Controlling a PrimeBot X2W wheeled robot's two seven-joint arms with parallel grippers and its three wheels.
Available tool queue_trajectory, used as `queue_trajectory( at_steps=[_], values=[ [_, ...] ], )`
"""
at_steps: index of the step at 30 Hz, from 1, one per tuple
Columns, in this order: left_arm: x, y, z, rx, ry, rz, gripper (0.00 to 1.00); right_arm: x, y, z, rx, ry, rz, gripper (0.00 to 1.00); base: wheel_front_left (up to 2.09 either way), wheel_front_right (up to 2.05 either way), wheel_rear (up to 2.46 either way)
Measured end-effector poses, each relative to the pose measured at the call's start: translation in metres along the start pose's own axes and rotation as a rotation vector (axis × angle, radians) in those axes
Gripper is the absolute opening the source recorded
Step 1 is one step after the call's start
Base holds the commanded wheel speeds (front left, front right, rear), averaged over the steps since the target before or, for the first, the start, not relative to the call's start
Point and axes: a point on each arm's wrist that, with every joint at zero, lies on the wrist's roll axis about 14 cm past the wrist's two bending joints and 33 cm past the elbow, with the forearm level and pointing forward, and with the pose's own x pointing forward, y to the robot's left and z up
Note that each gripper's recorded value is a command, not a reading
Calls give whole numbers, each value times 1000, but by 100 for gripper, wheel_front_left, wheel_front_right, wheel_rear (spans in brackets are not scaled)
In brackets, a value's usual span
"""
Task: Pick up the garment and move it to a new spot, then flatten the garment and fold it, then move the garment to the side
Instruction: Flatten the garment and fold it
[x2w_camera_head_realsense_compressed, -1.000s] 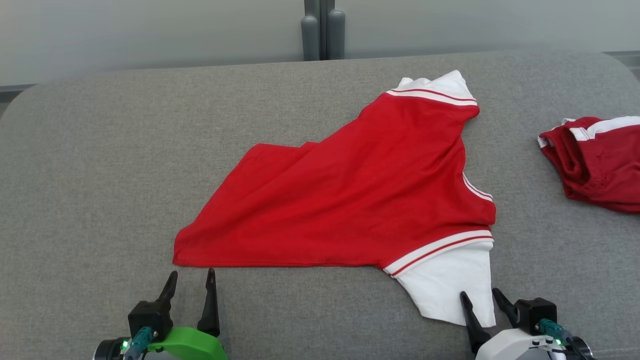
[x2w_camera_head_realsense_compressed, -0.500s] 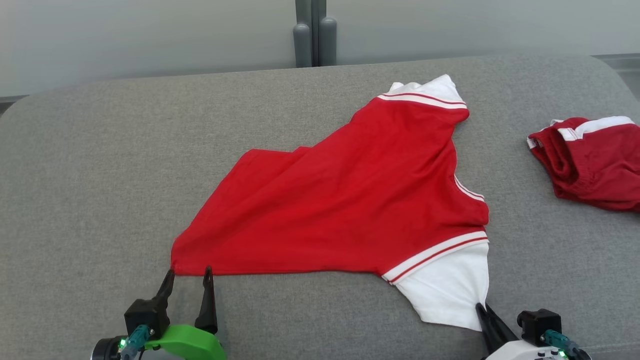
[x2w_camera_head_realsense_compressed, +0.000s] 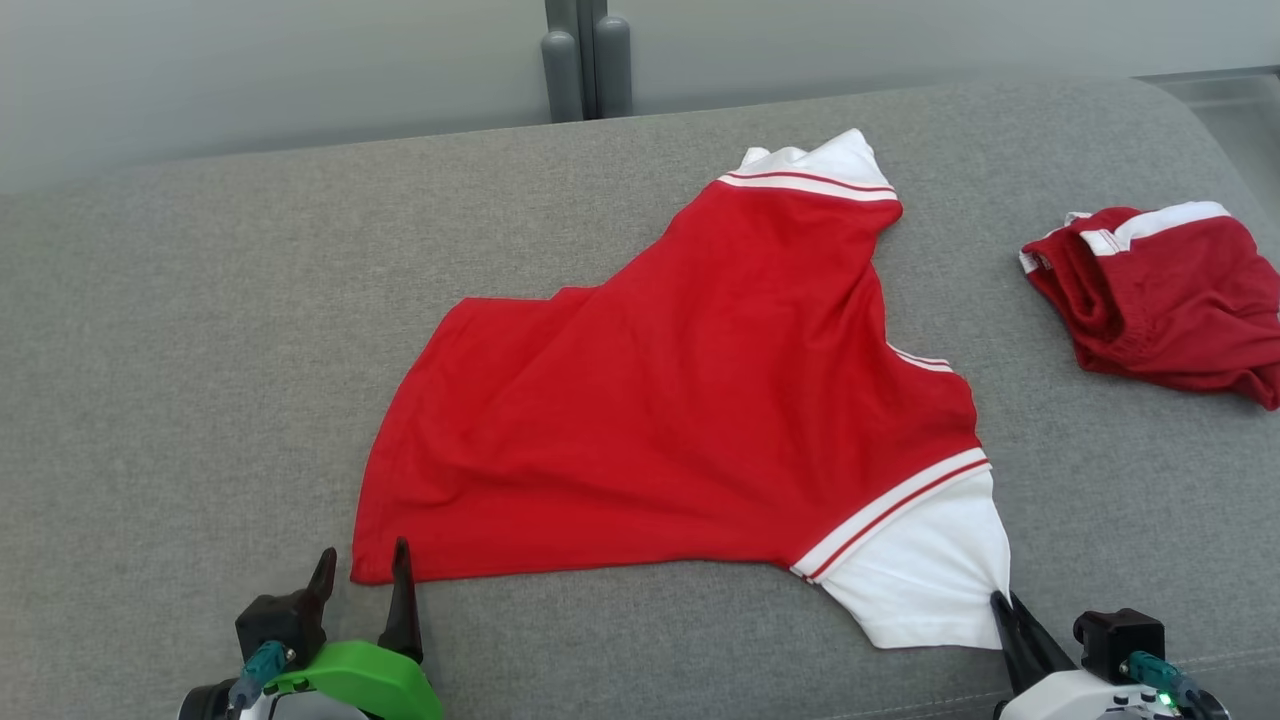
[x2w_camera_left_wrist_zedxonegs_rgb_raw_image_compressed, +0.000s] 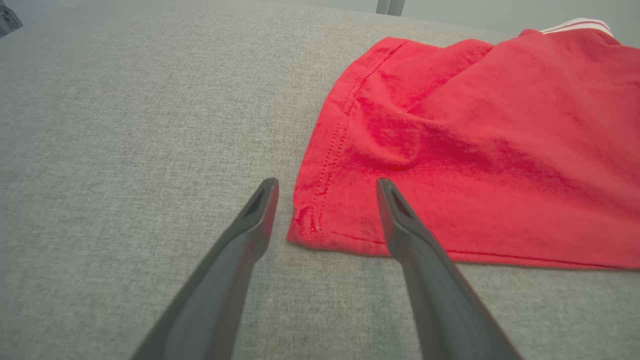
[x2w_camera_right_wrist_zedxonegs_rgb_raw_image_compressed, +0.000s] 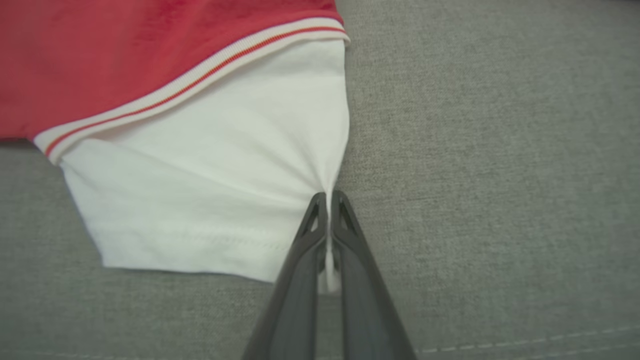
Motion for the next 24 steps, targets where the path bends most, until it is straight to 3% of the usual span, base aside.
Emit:
queue_trajectory(
  at_steps=[8, 9, 10, 12, 19, 24],
  values=[
    [3, -2, -26, -9, 91, -1, 100, 0, -7, 5, -6, -14, -18, 0, 0, 0, 0],
    [3, -1, -30, -15, 104, 3, 92, 0, -7, 6, -5, -16, -19, 0, 0, 0, 0],
    [4, -2, -31, -20, 109, 3, 56, 0, -7, 7, -6, -19, -19, 0, 0, 0, 0],
    [7, -3, -31, -21, 111, -1, 0, 2, -8, 9, -7, -26, -19, 0, 0, 0, 0],
    [9, -3, -27, -33, 104, -13, 0, 8, -5, 24, -12, -68, -9, 0, 0, 0, 0],
    [16, -7, 14, -49, -29, -39, 0, 16, -4, 82, 2, -241, -4, 0, 0, 0, 0]
  ],
)
